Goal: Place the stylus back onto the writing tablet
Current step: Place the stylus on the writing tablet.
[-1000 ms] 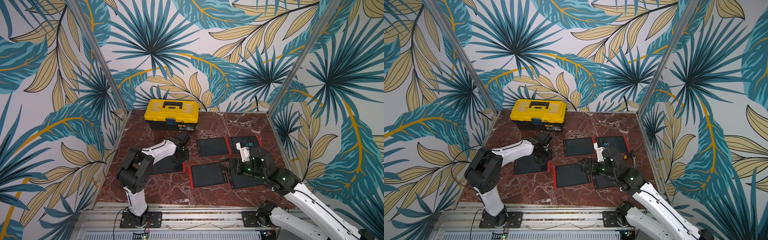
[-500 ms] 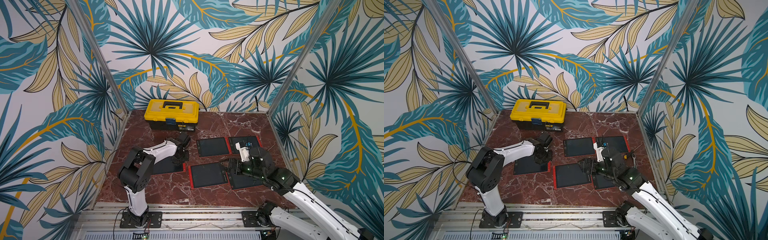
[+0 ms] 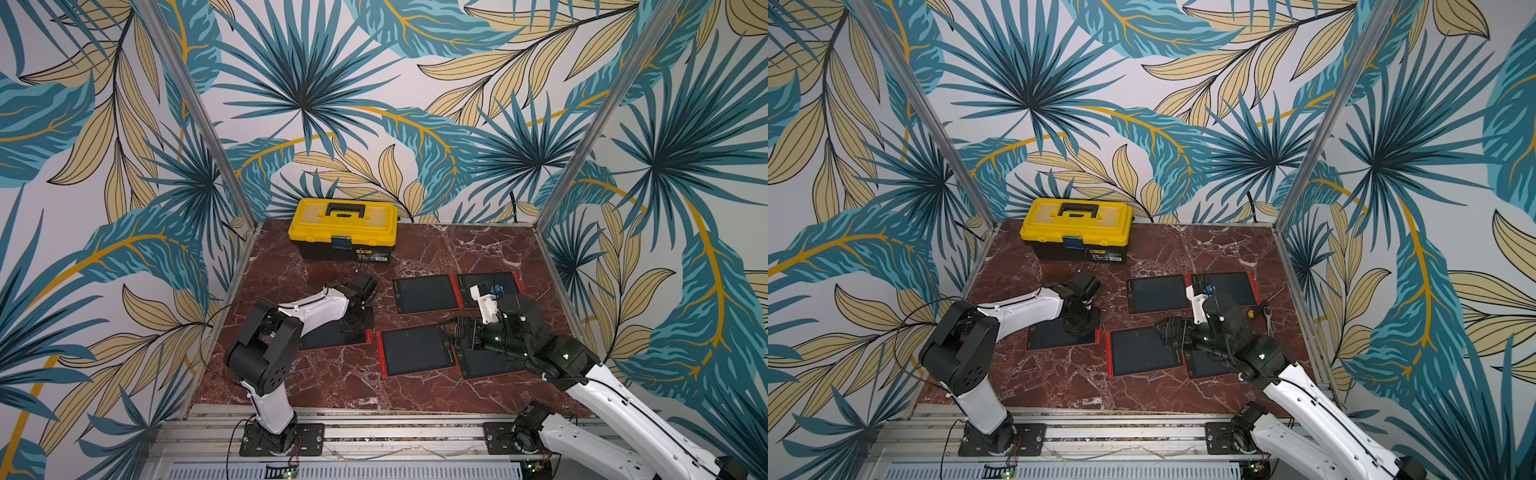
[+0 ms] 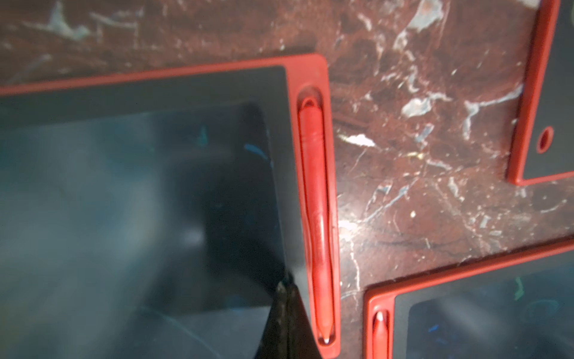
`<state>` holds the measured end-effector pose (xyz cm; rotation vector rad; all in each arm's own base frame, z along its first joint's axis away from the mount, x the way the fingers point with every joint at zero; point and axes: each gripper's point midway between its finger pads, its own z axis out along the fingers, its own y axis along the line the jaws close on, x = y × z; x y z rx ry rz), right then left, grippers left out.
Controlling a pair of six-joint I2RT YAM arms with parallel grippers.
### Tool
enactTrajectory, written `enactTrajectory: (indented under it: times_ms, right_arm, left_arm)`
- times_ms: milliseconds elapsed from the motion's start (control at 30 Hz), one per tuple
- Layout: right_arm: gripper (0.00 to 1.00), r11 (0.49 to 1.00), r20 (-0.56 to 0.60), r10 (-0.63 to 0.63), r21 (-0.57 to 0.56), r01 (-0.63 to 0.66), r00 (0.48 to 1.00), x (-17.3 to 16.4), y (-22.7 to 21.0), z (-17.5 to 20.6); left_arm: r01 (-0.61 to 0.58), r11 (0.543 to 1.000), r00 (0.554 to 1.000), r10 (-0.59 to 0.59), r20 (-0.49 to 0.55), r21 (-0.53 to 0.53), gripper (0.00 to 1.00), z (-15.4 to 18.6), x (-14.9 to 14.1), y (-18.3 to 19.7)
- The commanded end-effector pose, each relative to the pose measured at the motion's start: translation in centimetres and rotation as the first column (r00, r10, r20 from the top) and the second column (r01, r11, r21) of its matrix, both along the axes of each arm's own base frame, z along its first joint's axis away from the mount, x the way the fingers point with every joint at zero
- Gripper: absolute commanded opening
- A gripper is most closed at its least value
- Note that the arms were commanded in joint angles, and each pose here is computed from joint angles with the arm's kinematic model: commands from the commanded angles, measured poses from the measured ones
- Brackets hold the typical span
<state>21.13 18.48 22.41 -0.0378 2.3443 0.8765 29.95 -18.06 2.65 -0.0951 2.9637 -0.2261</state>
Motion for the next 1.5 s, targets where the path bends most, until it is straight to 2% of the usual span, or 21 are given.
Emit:
enactTrajectory:
  times_ms: [0,167,400,633,1000,1300,1467]
  right_arm:
    - [1.00,1.000,0.005,0.002,0.016,-0.003,1.000,-0.1,0.1,0.3]
    - [1.00,1.000,0.005,0.004,0.020,-0.004,1.000,-0.1,0.2,0.3]
    - [1.00,1.000,0.008,0.006,0.022,-0.007,1.000,-0.1,0.3,0.4]
    - [1.00,1.000,0.003,0.006,0.022,-0.006,1.000,-0.1,0.3,0.2]
    - [1.00,1.000,0.008,-0.008,0.025,0.008,1.000,-0.3,-0.1,0.0]
    - [0.99,1.000,-0.001,-0.005,0.022,0.005,1.000,-0.2,0.0,-0.3]
    - [1.00,1.000,-0.001,-0.008,0.023,0.008,1.000,-0.3,0.0,-0.3]
  left_arm:
    - [0.011,1.000,1.000,-0.011,-0.006,0.000,0.00,0.9,-0.9,0.3]
    - [0.009,0.998,1.000,-0.008,0.025,-0.054,0.00,2.7,-0.1,-0.6]
    - [0.000,0.997,1.000,0.002,0.031,-0.081,0.00,3.1,1.1,-1.4]
    - [0.002,0.999,1.000,-0.001,0.015,-0.054,0.00,1.9,1.9,-1.7]
    - [0.002,1.000,1.000,-0.002,-0.028,-0.005,0.00,-0.6,1.1,-1.0]
    - [0.002,1.000,0.999,-0.002,-0.035,0.000,0.00,-1.0,1.0,-1.0]
    - [0.004,1.000,1.000,-0.004,0.002,-0.027,0.00,0.6,1.5,-1.4]
